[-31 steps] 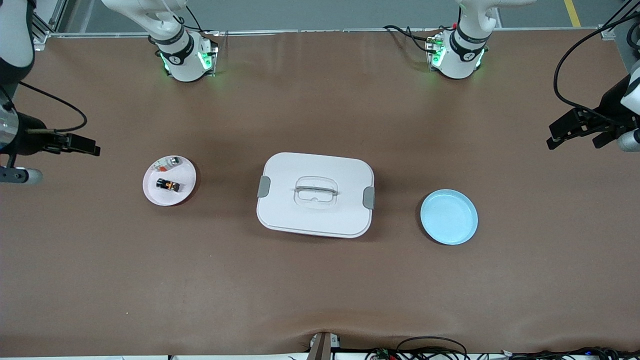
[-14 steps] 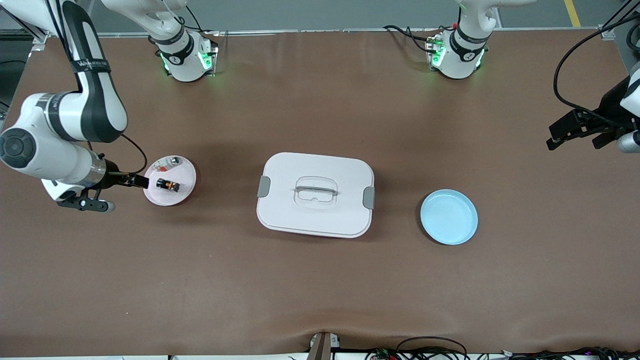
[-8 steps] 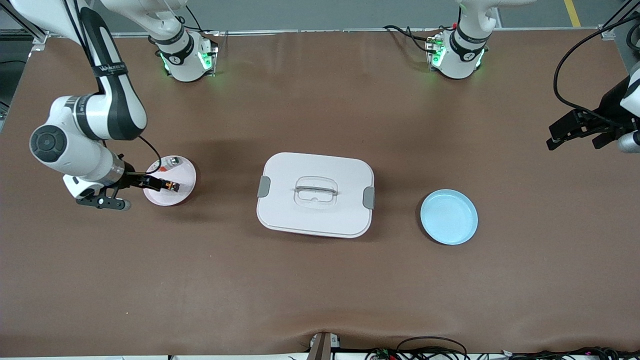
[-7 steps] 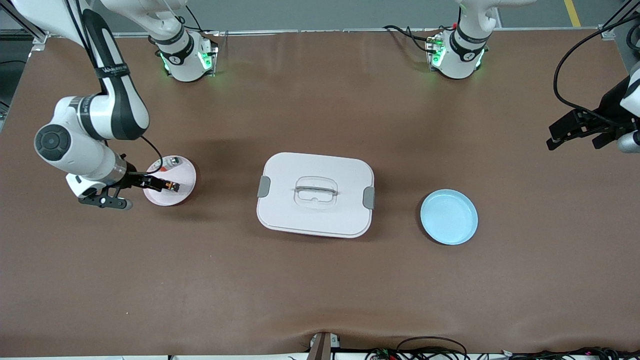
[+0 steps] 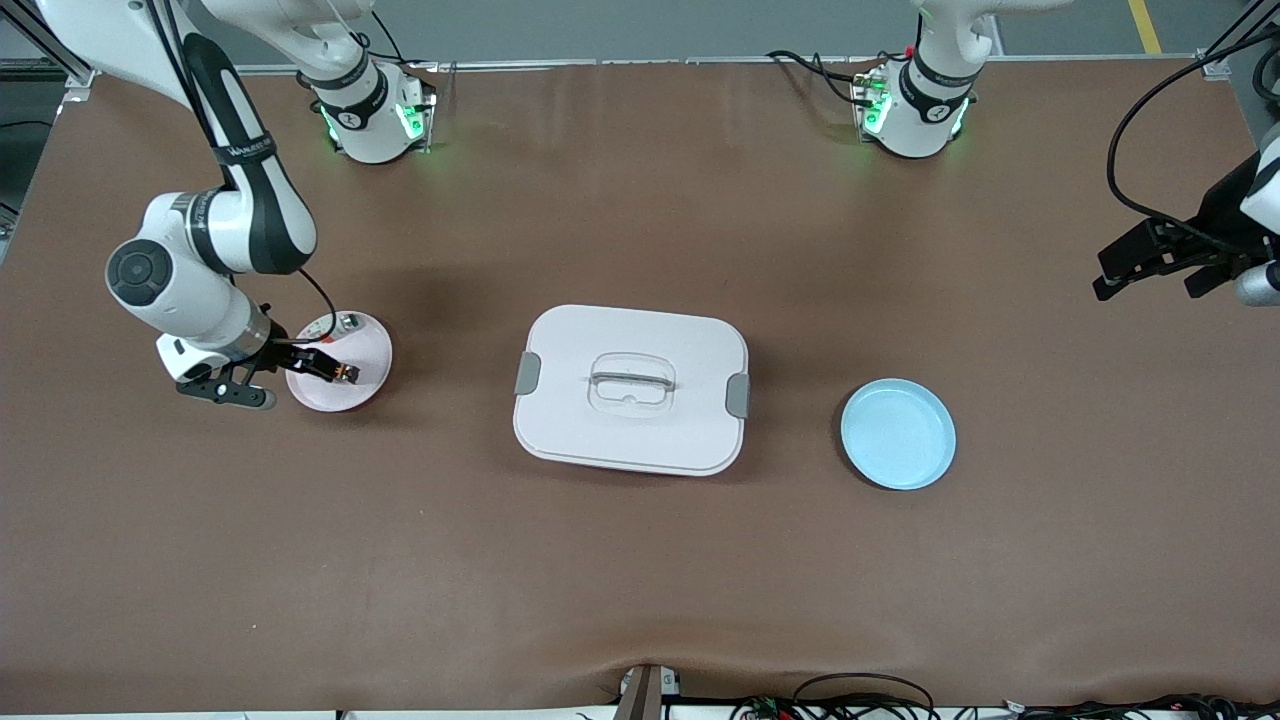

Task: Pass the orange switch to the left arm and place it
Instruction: 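Move the right gripper over the white plate toward the orange switch, then lower the right gripper and close it on the orange switch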

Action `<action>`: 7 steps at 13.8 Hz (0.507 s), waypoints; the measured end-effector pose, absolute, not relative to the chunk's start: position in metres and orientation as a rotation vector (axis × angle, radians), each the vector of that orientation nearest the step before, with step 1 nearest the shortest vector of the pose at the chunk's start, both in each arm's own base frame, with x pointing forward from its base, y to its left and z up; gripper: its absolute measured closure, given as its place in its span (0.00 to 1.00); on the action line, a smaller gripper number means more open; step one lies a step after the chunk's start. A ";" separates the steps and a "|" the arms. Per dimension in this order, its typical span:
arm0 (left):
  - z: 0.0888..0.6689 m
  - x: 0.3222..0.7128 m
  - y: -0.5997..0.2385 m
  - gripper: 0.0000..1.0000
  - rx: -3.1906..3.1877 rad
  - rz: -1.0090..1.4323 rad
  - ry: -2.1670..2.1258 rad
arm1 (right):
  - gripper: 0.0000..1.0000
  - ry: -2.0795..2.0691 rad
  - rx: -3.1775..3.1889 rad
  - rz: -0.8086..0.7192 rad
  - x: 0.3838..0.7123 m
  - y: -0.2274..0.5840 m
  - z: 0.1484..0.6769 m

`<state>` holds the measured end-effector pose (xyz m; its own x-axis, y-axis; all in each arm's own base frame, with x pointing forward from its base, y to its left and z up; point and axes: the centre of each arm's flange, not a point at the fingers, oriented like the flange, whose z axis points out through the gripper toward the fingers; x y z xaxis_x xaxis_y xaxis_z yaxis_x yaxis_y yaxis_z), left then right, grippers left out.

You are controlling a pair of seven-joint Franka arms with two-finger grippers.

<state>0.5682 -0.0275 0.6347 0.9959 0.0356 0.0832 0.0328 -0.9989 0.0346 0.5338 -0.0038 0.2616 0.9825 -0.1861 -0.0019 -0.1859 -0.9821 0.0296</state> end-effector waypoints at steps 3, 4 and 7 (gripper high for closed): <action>0.635 0.568 -0.027 0.00 3.105 0.130 0.053 | 0.00 -0.307 3.098 -0.001 0.524 -0.003 0.243; 0.635 0.568 -0.027 0.00 3.105 0.130 0.053 | 0.00 -0.309 3.097 -0.008 0.522 -0.002 0.237; 0.635 0.568 -0.027 0.00 3.105 0.130 0.053 | 0.00 -0.318 3.094 -0.015 0.521 -0.002 0.223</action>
